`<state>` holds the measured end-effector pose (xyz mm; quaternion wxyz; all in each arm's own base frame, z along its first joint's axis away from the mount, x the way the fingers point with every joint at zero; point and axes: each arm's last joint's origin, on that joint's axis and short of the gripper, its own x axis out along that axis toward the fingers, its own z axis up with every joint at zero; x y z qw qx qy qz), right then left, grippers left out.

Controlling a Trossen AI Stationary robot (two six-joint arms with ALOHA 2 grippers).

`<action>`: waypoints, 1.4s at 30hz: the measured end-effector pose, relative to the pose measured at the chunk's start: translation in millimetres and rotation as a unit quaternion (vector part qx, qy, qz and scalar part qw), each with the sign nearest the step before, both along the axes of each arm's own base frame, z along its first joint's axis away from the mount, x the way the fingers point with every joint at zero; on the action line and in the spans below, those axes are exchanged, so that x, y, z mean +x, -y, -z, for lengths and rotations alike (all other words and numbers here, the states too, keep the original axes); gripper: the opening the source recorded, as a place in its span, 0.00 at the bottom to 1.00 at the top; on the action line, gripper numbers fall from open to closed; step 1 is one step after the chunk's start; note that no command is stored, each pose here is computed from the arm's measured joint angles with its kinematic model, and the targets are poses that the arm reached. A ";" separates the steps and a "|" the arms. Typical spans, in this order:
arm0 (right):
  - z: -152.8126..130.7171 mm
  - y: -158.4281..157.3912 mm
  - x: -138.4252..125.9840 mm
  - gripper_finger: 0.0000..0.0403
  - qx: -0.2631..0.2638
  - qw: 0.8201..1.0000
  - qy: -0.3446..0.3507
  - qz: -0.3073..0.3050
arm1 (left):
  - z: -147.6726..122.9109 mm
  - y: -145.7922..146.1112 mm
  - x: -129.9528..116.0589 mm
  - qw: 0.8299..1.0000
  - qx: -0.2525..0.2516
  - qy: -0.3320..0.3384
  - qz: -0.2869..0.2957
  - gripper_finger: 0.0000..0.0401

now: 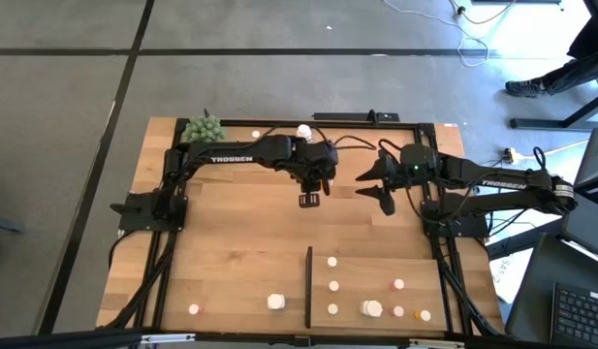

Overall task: Pick and place medicine bottles onto shelf by color
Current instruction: Put the bottom orange pill bottle on the shelf aligned with the other orange pill bottle

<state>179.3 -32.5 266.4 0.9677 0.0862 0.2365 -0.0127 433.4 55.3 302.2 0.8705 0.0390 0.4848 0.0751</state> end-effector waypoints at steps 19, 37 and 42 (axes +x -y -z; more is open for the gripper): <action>13.6 5.6 34.1 0.48 -0.037 0.998 0.018 -0.051 | -14.5 33.2 8.8 0.998 -0.012 0.054 0.008 0.20; 21.1 8.0 52.6 0.48 -0.029 0.996 0.040 -0.072 | -15.1 33.3 9.4 0.998 -0.009 0.058 0.006 0.20; 22.6 8.3 54.2 0.40 -0.018 0.997 0.038 -0.068 | -15.1 32.5 9.4 0.998 -0.009 0.058 0.005 0.20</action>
